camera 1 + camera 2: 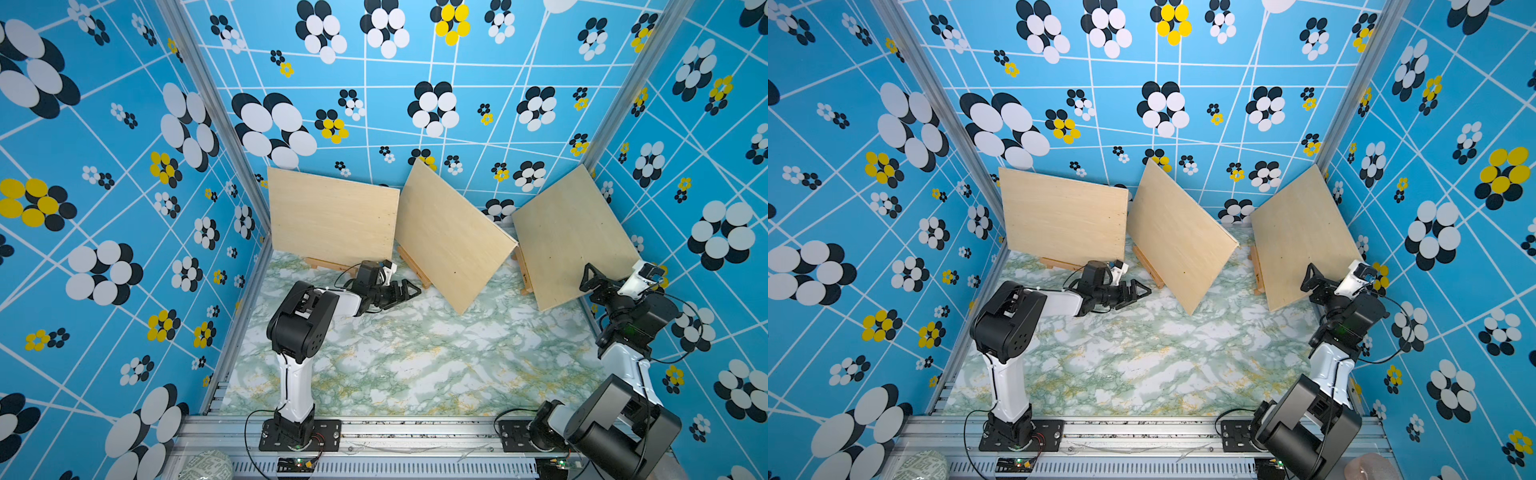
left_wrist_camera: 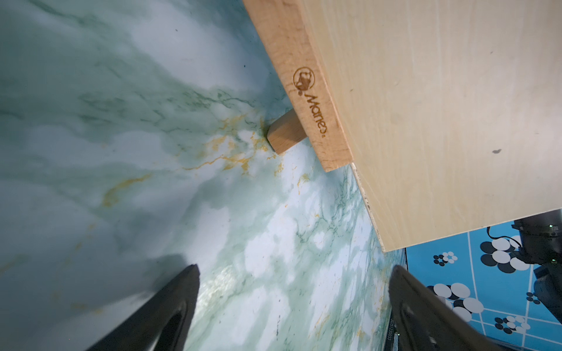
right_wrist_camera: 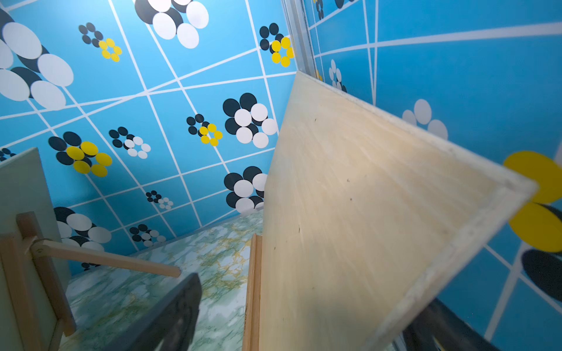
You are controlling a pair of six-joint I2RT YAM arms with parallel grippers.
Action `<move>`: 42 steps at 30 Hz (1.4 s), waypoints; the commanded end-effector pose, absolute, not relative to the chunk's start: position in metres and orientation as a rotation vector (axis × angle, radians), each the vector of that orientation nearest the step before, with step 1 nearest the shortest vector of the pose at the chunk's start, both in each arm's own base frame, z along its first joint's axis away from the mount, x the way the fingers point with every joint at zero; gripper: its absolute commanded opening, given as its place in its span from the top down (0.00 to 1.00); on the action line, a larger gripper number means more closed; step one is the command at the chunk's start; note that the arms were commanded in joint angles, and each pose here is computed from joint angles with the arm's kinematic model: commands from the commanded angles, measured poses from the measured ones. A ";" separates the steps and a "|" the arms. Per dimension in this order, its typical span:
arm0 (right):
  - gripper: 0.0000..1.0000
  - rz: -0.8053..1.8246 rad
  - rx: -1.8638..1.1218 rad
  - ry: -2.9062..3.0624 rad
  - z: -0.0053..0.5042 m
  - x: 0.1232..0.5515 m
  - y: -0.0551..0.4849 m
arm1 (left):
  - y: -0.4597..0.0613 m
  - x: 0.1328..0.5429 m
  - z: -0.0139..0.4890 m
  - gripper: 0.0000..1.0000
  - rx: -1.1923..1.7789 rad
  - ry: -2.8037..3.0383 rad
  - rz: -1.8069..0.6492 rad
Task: Assemble the easel
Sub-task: Place the drawing board on the easel.
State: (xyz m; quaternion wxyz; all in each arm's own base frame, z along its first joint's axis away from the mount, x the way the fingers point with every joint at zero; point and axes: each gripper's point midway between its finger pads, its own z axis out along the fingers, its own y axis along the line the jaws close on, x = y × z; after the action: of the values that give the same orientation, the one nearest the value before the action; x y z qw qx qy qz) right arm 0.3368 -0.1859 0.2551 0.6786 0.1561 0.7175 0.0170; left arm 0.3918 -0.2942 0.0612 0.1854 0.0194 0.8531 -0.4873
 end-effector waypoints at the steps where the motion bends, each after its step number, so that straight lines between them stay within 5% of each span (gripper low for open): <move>1: 0.01 0.001 0.378 1.637 0.248 0.331 -0.184 | -0.293 0.389 0.075 0.01 0.079 2.377 -1.353; 23: 0.01 -0.021 0.550 1.796 0.205 0.289 -0.158 | -0.292 0.376 0.082 0.01 0.080 2.363 -1.344; 37: 0.01 0.137 0.569 1.985 0.184 0.277 -0.082 | -0.285 0.324 0.103 0.01 0.128 2.400 -1.220; 42: 0.01 0.262 0.298 2.043 0.184 0.304 -0.033 | -0.260 0.310 0.122 0.01 0.088 2.353 -1.133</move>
State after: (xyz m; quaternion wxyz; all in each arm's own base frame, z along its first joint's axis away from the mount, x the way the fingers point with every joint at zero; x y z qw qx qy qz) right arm 0.2921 -0.0530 0.1788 0.5123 0.1680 0.8382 0.0820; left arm 0.3156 -0.2780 0.1194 0.2397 0.0413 0.8599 -0.4488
